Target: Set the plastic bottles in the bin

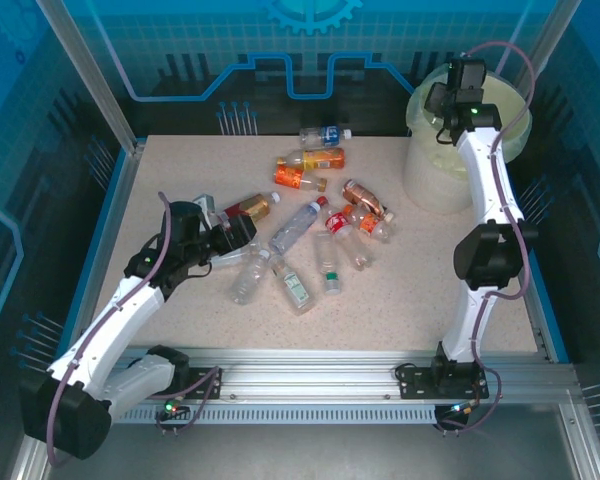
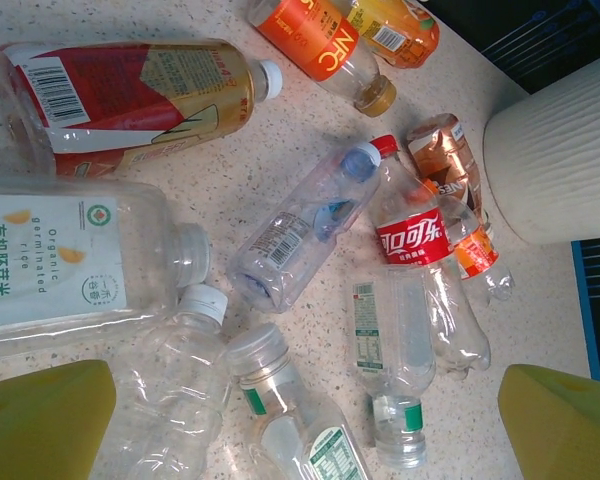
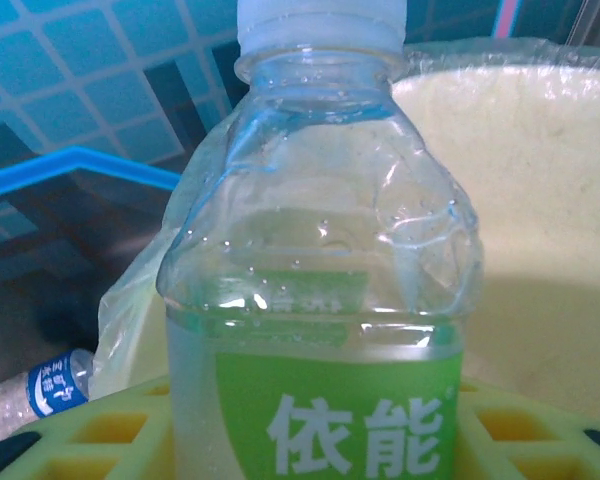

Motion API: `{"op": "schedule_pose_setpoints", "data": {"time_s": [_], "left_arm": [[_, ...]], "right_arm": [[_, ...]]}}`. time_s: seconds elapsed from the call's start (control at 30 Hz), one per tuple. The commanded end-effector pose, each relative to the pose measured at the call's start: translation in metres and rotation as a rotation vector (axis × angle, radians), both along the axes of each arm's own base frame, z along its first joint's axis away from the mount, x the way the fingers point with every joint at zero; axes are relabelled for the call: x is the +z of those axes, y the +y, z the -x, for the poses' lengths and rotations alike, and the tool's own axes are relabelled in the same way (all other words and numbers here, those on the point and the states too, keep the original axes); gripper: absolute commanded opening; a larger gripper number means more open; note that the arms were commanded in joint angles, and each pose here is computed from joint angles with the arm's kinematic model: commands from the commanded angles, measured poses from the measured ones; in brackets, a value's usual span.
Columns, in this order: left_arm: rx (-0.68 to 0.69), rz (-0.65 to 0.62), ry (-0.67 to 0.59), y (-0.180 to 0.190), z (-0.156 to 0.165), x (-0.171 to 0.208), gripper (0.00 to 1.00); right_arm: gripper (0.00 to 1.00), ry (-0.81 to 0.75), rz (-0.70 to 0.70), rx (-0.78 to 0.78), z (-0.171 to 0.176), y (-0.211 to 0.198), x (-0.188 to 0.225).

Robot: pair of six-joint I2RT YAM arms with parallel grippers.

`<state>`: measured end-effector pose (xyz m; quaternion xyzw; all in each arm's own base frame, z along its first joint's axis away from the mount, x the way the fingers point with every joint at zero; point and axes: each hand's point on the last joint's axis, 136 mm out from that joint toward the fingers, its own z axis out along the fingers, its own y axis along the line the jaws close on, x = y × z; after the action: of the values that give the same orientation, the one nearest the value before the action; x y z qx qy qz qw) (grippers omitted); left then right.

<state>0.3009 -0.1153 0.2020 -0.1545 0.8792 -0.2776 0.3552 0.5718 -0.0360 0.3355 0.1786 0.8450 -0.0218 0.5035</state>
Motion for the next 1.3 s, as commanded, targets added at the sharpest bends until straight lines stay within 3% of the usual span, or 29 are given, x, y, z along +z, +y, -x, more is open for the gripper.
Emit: {"op": "schedule_pose_setpoints", "data": {"time_s": [0.0,0.57,0.83,0.93,1.27], "left_arm": [[-0.004,-0.029,0.015,0.003,0.005,-0.008,0.99],[-0.103,-0.002,0.158,-0.012,0.026,-0.045,0.99],[-0.116,-0.014,0.236,-0.010,0.042,-0.071,0.99],[-0.114,-0.018,0.256,-0.008,0.046,-0.078,0.99],[-0.138,-0.024,0.305,-0.008,0.058,-0.100,0.99]], "right_arm": [[0.52,0.040,-0.055,0.101,0.004,0.015,-0.006],[0.61,0.118,-0.260,0.439,0.001,0.078,-0.043],[0.66,0.114,-0.298,0.471,-0.002,0.085,-0.046],[0.73,0.107,-0.297,0.461,-0.001,0.082,-0.042],[0.77,0.037,-0.270,0.456,0.021,0.078,0.003]]}}
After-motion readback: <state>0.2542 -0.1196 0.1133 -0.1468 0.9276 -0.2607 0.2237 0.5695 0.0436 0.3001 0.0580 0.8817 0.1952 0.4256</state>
